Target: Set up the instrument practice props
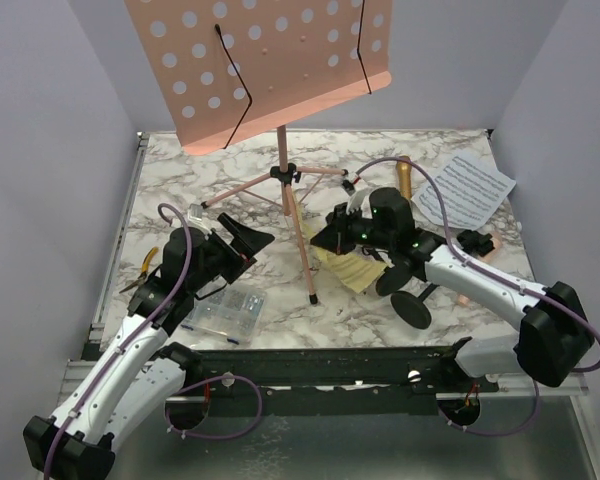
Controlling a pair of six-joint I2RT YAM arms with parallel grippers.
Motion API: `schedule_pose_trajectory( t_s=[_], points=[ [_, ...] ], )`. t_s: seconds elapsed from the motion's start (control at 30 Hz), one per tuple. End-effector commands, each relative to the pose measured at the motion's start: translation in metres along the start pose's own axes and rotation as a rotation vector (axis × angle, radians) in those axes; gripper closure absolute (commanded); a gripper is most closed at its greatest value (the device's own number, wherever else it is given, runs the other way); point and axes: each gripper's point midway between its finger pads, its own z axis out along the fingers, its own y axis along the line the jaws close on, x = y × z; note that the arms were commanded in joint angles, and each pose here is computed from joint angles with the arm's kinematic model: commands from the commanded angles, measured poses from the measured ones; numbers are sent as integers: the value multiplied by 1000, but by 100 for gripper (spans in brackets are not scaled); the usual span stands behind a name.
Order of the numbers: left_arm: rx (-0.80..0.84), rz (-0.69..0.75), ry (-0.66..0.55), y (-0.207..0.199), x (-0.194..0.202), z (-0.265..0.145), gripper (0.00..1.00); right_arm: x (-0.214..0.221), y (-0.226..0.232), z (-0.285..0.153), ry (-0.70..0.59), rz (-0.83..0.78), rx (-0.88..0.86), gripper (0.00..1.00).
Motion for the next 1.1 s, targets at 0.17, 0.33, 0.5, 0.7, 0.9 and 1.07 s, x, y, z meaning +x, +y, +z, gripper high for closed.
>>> schedule_pose_trajectory(
  t_s=[0.17, 0.33, 0.5, 0.7, 0.9, 1.07],
  points=[
    [22, -295, 165, -16, 27, -4, 5, -2, 109, 16, -105, -2, -234, 100],
    [27, -238, 166, -17, 25, 2, 7, 19, 119, 31, -87, -35, -220, 100],
    [-31, -179, 157, -1, 26, 12, 10, 28, 114, 43, -66, -91, -161, 100],
    [-142, -69, 52, 28, 10, 16, 18, 45, 116, 55, -31, -101, -137, 100],
    [-229, 88, -5, 44, -6, 22, 23, 52, 117, 73, 10, -155, -77, 100],
    [-252, 259, 40, 47, -10, 32, 26, 58, 113, 81, 11, -179, -10, 100]
  ],
)
